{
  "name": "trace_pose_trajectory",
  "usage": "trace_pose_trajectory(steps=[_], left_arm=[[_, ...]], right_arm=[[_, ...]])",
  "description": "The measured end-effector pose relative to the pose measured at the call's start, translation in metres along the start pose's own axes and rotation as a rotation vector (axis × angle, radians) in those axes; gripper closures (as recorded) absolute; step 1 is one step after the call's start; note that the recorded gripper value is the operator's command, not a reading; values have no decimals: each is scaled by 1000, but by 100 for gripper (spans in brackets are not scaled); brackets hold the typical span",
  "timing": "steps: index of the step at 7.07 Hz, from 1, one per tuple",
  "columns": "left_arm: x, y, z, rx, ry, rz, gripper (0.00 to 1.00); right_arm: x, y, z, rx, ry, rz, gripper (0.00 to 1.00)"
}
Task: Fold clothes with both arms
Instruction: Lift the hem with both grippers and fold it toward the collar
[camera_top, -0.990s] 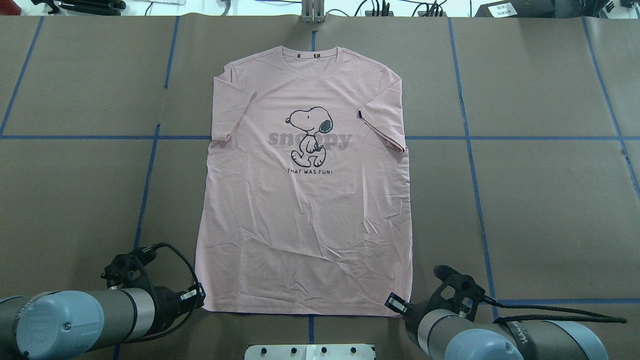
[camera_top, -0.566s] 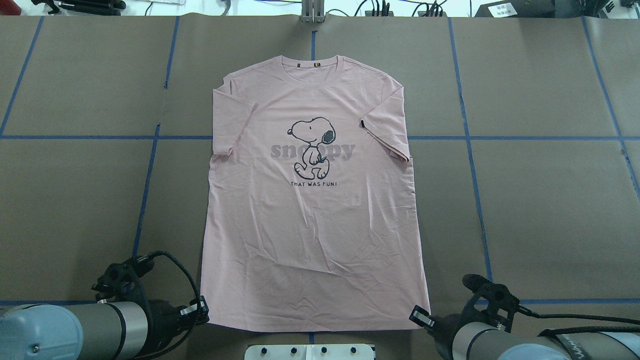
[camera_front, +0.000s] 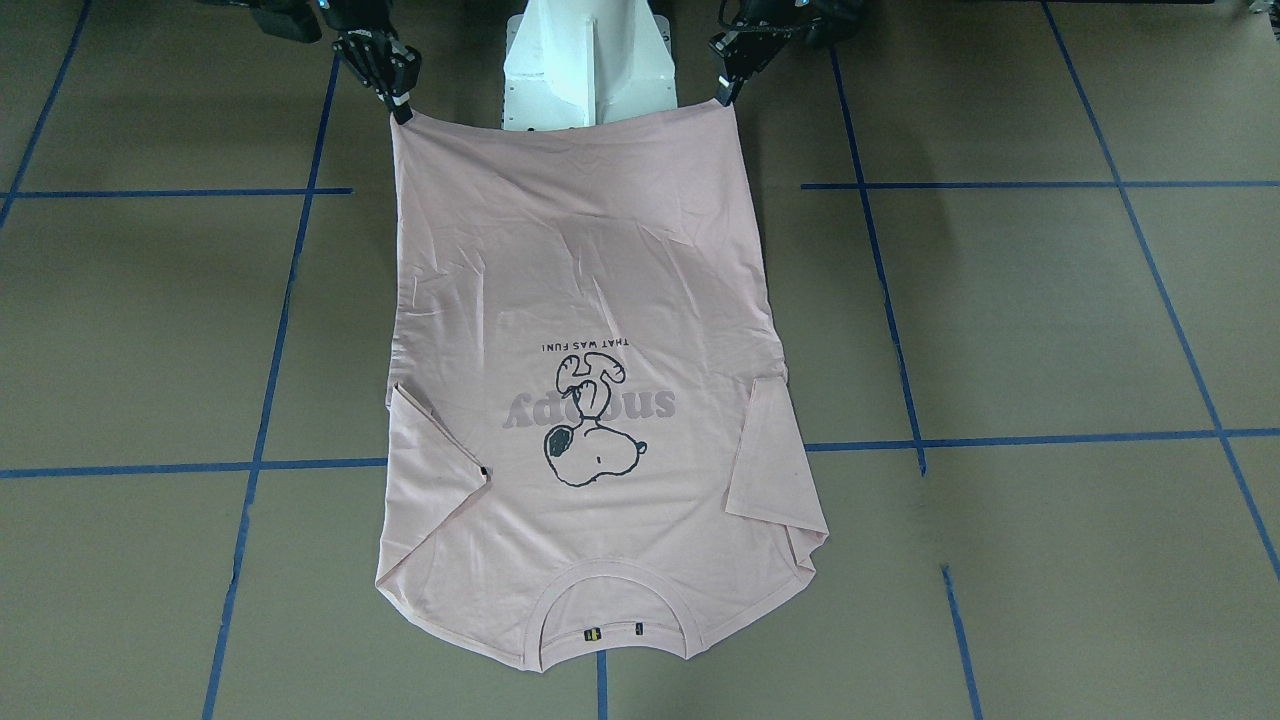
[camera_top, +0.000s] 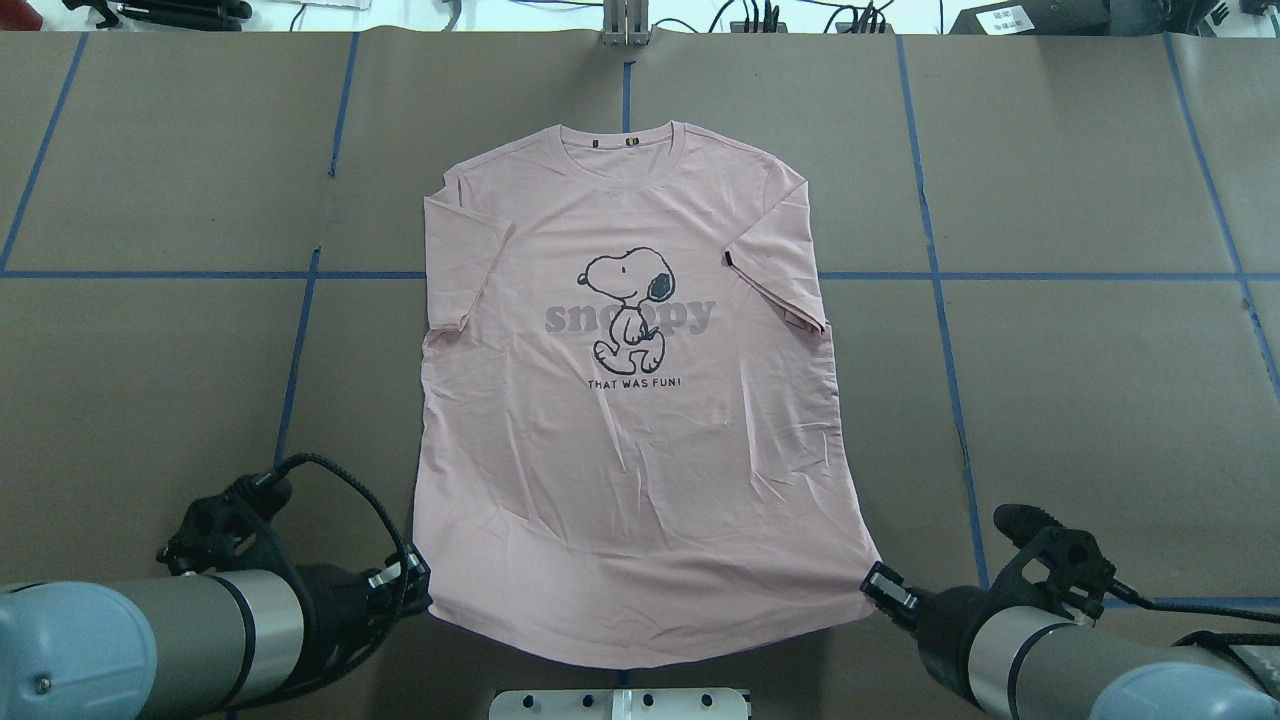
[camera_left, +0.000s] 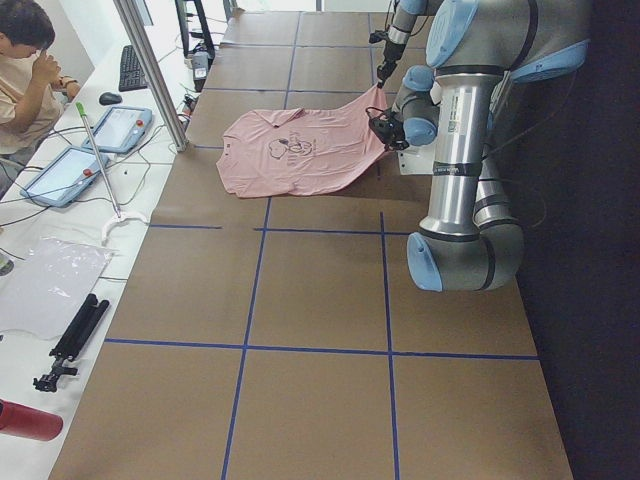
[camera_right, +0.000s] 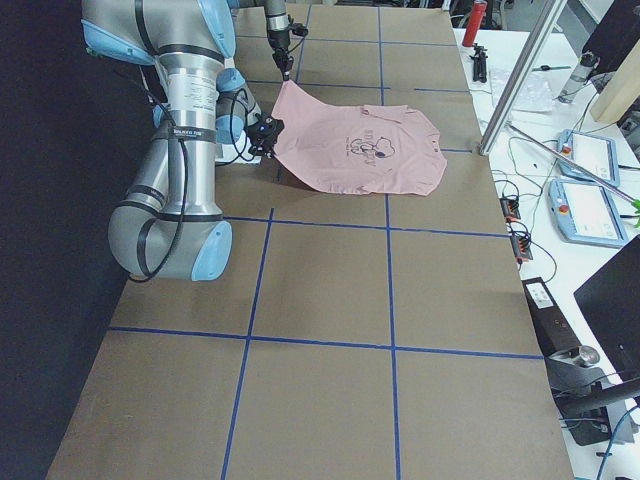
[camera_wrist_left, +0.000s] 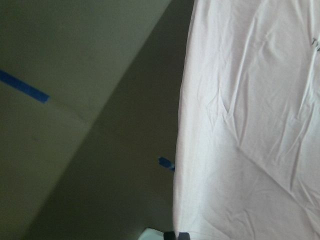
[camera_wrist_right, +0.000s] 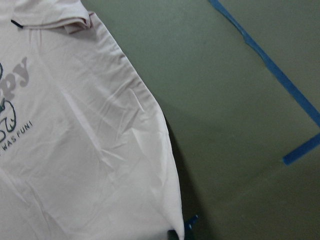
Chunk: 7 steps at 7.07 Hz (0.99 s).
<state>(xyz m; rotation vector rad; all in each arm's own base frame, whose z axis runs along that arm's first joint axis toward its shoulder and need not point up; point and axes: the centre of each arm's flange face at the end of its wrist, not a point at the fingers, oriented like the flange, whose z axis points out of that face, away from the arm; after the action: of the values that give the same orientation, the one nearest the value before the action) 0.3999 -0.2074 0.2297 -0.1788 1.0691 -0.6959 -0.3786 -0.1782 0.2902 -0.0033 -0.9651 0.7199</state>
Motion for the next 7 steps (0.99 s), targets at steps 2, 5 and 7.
trace_pose_trajectory(steps=[2, 5, 7], left_arm=[[36, -55, 5, 132, 50, 43, 100], [110, -162, 41, 346, 44, 172, 100], [128, -220, 57, 426, 28, 229, 100]], right_arm=[[-43, -41, 12, 97, -71, 8, 100], [-114, -114, 41, 247, -115, 5, 100], [-176, -186, 90, 278, -44, 21, 100]])
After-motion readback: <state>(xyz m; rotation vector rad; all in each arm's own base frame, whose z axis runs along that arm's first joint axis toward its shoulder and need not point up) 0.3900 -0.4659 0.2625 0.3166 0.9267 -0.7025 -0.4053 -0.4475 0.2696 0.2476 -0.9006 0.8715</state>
